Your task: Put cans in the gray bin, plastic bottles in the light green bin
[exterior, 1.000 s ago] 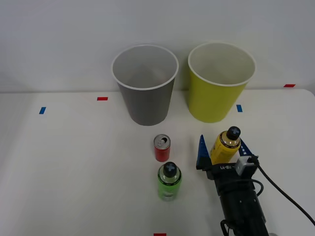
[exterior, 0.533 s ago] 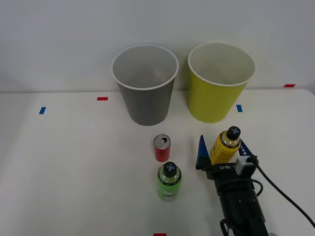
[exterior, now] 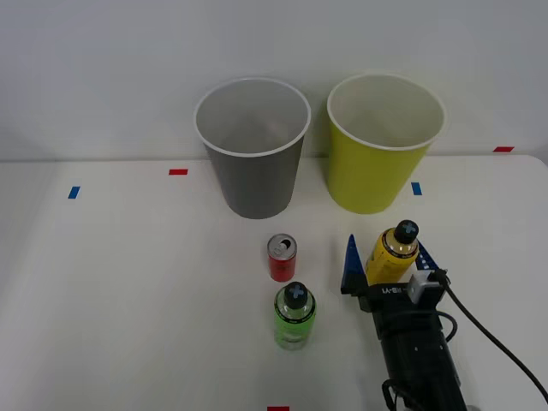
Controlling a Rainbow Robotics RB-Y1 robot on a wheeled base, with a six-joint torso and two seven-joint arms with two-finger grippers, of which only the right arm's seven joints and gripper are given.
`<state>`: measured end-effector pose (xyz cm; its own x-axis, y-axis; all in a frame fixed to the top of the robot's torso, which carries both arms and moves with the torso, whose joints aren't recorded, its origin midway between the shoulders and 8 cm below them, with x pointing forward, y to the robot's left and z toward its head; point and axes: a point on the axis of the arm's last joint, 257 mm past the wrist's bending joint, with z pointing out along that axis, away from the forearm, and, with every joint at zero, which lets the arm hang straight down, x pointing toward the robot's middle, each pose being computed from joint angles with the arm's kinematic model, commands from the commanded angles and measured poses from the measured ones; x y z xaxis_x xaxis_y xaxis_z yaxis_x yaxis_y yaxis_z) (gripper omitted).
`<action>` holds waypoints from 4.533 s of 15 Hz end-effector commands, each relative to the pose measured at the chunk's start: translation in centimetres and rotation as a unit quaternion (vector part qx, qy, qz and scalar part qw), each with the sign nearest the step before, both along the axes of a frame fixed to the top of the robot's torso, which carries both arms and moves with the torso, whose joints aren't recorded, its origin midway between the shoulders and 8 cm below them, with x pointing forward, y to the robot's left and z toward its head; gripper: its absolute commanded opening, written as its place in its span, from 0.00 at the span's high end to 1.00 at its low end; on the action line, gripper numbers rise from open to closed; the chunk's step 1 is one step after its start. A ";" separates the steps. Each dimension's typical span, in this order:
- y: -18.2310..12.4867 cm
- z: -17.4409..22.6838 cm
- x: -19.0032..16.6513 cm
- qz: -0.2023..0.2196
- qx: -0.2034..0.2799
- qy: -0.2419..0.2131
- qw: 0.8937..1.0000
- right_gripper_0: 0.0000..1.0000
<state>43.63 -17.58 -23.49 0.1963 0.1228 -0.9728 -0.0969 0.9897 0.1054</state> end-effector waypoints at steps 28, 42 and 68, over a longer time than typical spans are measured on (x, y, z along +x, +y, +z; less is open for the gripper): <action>-0.7 20.5 -1.7 0.075 0.158 -0.116 0.978 1.00; -2.1 31.2 9.6 0.085 0.187 -0.120 0.971 1.00; -1.7 28.0 15.5 0.063 0.119 -0.073 0.988 0.00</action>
